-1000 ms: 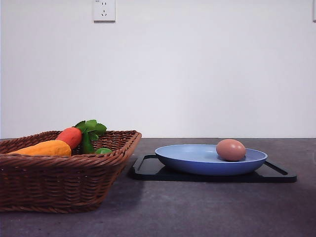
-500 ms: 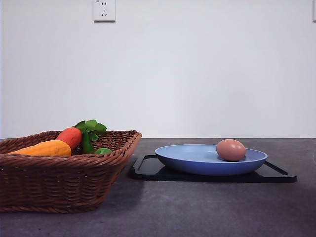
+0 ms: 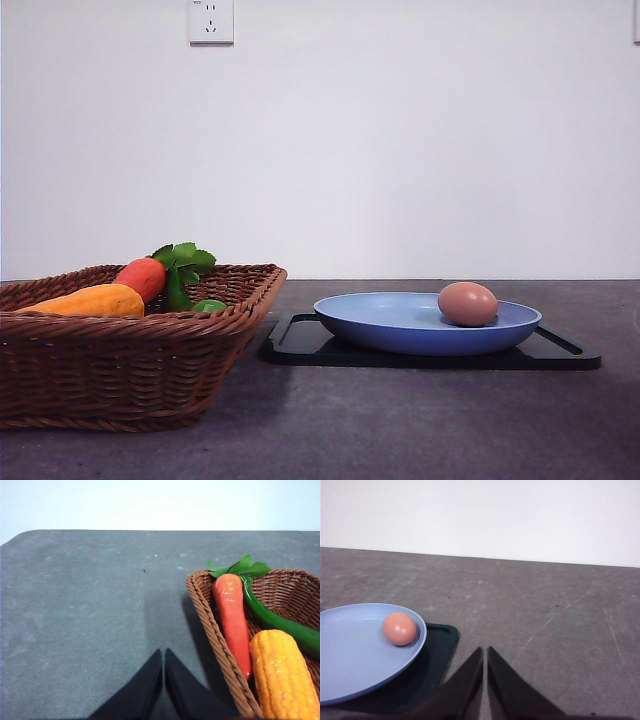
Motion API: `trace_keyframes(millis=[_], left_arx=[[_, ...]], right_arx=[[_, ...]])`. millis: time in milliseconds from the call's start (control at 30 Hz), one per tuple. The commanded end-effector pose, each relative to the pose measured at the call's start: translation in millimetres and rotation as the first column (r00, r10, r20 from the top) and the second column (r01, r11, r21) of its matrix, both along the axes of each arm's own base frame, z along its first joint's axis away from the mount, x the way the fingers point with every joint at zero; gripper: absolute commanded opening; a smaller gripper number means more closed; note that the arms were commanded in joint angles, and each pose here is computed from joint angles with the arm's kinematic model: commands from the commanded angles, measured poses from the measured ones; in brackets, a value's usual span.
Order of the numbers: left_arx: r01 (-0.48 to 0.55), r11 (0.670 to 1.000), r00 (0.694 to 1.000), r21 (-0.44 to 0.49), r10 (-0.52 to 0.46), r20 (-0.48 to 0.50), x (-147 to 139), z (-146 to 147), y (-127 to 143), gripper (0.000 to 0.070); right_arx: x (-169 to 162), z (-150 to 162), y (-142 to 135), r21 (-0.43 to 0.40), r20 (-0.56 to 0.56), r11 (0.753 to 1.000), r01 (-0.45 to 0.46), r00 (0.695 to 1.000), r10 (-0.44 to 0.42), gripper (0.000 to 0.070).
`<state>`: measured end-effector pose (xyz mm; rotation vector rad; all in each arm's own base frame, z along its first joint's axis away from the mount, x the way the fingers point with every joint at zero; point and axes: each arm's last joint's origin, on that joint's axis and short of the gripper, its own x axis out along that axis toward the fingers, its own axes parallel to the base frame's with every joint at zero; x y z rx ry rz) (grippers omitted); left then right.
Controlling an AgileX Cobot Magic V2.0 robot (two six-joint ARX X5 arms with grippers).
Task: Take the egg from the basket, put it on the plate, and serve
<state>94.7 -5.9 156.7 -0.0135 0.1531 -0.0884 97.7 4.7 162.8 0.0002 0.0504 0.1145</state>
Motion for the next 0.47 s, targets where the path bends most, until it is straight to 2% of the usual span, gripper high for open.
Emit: trace_keyframes(millis=[0,433], left_arx=[[0.001,1.0,1.0,-0.001,-0.001,-0.024,0.6,-6.7,0.0,0.0],[0.001,1.0,1.0,-0.001,-0.001,-0.024,0.6,-6.7,-0.1,0.0]], right_arx=[[0.2,-0.9,0.2,-0.006,0.008,1.0,-0.004,1.0,0.004,0.0],[0.2,-0.9,0.2,-0.006,0.008,1.0,-0.004,1.0,0.004,0.0]])
